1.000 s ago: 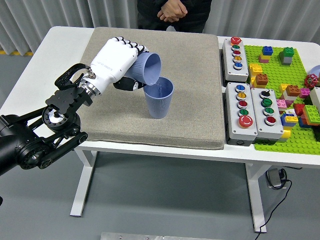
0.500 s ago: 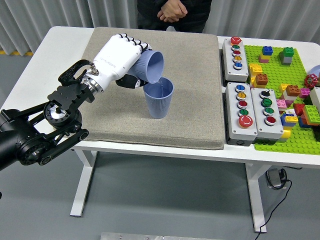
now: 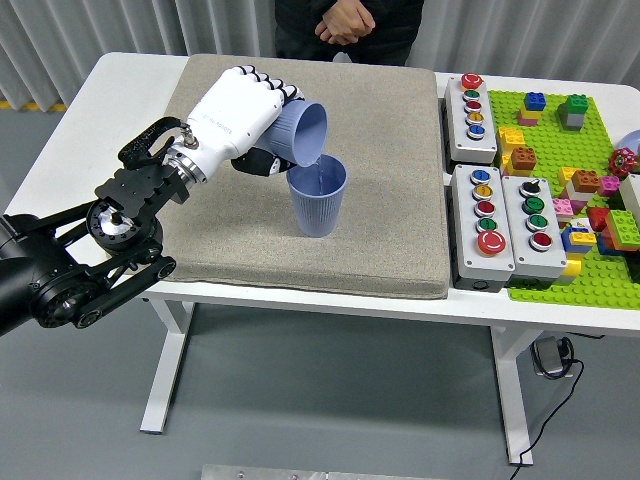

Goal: Pick cup pour cup place

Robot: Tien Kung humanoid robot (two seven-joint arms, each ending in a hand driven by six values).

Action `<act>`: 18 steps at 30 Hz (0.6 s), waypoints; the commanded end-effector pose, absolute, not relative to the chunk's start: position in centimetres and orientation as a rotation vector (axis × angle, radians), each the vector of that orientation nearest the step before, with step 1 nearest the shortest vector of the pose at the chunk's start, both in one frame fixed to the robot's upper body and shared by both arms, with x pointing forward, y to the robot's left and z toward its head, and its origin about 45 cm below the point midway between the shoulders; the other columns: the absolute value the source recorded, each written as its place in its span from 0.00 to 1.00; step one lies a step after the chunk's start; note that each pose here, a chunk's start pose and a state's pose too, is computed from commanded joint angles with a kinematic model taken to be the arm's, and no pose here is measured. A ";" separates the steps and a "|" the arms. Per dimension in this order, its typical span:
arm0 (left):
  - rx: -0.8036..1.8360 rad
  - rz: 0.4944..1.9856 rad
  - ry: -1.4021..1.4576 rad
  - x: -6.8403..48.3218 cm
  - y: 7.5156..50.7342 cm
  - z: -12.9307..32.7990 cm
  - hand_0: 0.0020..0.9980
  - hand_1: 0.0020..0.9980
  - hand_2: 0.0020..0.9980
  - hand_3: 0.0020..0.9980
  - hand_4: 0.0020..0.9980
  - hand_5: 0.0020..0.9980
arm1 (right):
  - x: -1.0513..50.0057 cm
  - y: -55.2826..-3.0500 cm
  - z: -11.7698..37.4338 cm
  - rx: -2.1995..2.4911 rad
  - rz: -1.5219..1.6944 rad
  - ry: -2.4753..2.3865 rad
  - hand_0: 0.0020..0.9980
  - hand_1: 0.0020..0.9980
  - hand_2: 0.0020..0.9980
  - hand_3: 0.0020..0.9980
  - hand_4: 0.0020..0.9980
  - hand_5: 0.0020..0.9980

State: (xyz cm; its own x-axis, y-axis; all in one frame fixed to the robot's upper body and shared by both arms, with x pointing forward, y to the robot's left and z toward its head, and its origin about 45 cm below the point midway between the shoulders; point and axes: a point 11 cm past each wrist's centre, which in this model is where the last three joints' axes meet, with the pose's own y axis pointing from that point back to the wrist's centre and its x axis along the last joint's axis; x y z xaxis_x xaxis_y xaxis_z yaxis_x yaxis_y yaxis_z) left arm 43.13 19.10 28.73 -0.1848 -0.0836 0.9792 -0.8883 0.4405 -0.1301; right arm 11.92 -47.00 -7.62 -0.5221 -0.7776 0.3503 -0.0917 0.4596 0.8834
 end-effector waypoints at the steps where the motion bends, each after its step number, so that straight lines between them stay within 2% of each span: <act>1: 0.874 0.913 -1.600 43.1 19.1 28.7 0.57 0.54 0.53 0.55 0.77 0.18 | 11.9 -47.0 -7.6 0.727 -1.099 -1.920 0.69 0.62 0.59 0.59 0.00 0.24; 18: 0.906 0.872 -1.631 43.3 19.2 29.1 0.57 0.55 0.54 0.55 0.77 0.18 | 12.1 -47.1 -7.6 0.727 -1.097 -1.922 0.69 0.62 0.59 0.59 0.00 0.24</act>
State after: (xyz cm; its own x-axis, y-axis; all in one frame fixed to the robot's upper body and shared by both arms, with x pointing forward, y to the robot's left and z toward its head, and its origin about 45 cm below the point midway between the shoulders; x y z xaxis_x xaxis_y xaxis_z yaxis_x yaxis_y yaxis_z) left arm 43.27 19.24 29.06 -0.1847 -0.1377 0.9731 -0.8858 0.4523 -0.1041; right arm 12.05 -47.06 -7.56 -0.5237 -0.7762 0.3511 -0.0928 0.4617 0.8822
